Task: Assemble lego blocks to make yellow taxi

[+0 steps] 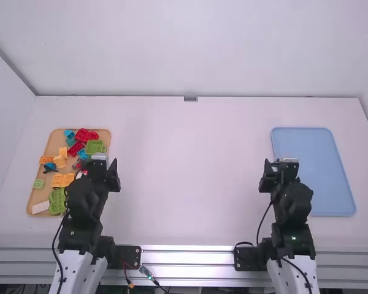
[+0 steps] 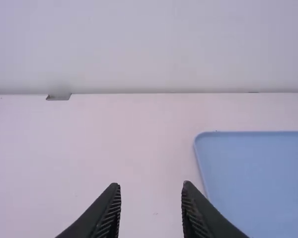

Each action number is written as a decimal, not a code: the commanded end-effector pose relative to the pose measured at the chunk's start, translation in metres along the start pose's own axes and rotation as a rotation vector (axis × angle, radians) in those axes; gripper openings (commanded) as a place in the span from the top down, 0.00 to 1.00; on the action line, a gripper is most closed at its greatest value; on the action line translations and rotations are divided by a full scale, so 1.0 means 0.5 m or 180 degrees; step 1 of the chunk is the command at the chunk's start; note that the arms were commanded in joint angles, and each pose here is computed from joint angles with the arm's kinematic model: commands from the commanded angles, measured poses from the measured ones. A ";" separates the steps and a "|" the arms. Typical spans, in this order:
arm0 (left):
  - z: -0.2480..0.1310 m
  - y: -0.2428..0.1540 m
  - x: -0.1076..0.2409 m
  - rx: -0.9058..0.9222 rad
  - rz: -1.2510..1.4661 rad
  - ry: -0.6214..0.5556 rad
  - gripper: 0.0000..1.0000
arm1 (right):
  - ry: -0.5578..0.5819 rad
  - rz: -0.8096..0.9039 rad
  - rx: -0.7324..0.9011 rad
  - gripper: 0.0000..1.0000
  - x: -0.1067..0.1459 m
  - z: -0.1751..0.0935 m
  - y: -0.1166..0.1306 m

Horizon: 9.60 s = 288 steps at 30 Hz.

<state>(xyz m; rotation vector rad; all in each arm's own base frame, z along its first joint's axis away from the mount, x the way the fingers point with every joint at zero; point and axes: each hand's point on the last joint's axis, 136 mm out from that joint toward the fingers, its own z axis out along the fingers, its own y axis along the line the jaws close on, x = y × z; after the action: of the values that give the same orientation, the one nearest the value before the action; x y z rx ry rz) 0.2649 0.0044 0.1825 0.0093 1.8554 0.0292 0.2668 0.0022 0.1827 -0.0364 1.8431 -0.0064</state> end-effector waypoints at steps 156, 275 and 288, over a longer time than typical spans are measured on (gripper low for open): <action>0.172 -0.396 0.122 0.3026 0.2970 0.2192 0.90 | 0.0683 -0.0683 -0.0424 0.01 -0.163 0.232 0.083; 0.300 0.546 0.282 -0.0948 -0.0893 0.3368 0.47 | 0.0650 -0.0731 -0.0630 0.03 -0.164 0.226 0.127; 0.311 0.546 0.309 -0.0984 -0.0890 0.3267 0.50 | 0.0630 -0.0733 -0.0631 0.01 -0.167 0.227 0.128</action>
<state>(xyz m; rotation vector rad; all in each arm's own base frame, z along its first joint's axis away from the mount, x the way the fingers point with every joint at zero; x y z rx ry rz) 0.3695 0.2882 0.0036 -0.5779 2.8235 0.1765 0.3911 0.0679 0.2143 -0.4039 2.0598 0.0075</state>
